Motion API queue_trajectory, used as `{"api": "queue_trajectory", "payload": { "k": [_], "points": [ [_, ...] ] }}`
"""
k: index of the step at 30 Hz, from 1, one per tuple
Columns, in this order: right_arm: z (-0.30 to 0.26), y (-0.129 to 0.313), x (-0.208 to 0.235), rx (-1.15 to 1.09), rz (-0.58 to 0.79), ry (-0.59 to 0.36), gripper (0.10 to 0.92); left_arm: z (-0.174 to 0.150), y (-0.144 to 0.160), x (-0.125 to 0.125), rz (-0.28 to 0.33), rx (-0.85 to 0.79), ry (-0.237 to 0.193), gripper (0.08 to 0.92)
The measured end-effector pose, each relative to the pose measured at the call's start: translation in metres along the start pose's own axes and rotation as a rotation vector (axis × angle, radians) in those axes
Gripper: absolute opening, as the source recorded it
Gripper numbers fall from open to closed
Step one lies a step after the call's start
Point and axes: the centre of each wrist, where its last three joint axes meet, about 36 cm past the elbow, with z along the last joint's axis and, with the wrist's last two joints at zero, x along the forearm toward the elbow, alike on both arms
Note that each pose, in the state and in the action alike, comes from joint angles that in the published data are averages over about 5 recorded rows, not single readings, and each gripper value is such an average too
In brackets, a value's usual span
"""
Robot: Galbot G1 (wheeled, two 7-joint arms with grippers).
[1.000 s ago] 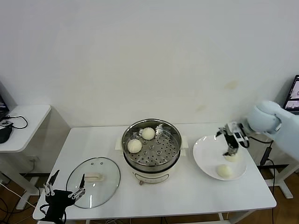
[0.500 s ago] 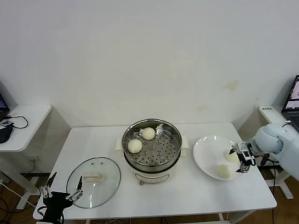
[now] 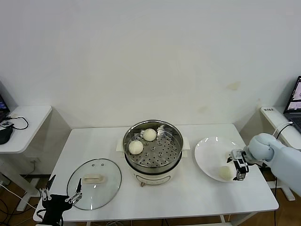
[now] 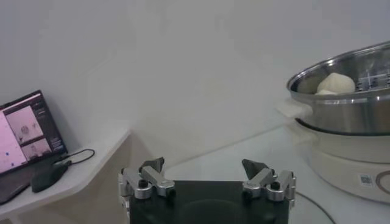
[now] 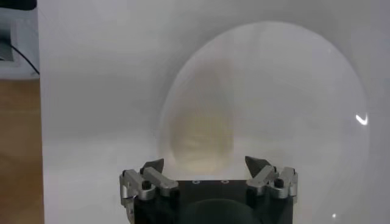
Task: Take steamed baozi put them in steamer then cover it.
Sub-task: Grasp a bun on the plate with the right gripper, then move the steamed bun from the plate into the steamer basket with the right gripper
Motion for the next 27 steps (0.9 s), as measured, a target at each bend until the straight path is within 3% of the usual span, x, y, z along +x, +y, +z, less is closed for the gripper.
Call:
{"api": "queue_trajectory", "payload": {
  "k": [5, 18, 27],
  "points": [
    [-0.005, -0.001, -0.009, -0.010, -0.006, -0.012, 0.800, -0.001, 0.001, 0.000, -0.002, -0.002, -0.002, 0.823],
    [-0.004, -0.003, -0.008, -0.031, -0.014, -0.008, 0.617, -0.001, 0.001, 0.001, -0.005, 0.000, -0.001, 0.823],
    [0.002, -0.015, 0.018, -0.042, 0.009, -0.007, 0.611, -0.002, 0.002, 0.000, -0.007, -0.002, -0.007, 0.823]
  ]
}}
